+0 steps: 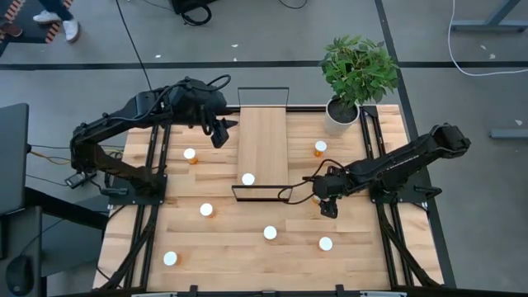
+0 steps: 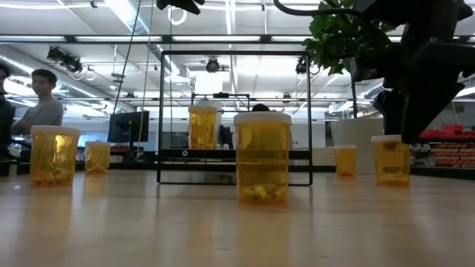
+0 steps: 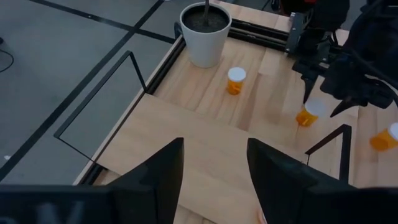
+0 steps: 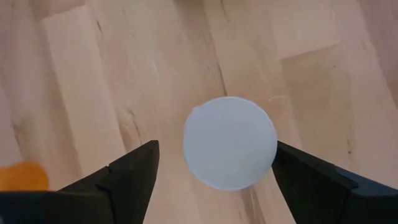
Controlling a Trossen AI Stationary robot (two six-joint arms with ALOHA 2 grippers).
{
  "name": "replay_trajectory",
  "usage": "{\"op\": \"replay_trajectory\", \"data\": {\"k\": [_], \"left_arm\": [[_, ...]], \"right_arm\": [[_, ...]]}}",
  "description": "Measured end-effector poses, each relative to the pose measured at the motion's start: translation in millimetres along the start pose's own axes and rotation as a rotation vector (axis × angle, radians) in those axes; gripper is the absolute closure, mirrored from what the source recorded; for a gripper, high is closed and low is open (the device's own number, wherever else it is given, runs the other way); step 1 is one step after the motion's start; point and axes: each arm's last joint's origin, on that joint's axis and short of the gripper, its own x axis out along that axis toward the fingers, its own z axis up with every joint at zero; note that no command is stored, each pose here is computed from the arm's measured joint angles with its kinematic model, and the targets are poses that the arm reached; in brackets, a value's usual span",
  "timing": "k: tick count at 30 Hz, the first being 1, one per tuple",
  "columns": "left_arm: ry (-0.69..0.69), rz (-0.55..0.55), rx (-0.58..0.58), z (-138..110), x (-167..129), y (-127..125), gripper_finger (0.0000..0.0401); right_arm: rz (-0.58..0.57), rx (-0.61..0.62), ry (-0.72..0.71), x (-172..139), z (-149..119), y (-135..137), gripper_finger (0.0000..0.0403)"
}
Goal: Pick and place medicine bottles onto shelf by color
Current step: Put the orange pill bottle on the shelf aligned with the other orange pill bottle
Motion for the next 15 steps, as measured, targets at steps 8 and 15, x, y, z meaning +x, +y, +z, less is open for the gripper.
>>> {"op": "replay_trajectory", "data": {"k": [8, 15], "left_arm": [[0.001, 0.000, -0.015, 0.0, 0.2, 0.0, 0.0227], [0.003, 0.000, -0.024, -0.2, 0.3, -0.1, 0.0229]], "right_arm": [[-0.030, 0.006, -0.018, 0.0, 0.2, -0.4, 0.0091], [-0.029, 0.049, -0.025, 6.0, -3.9, -2.2, 0.0091]]}}
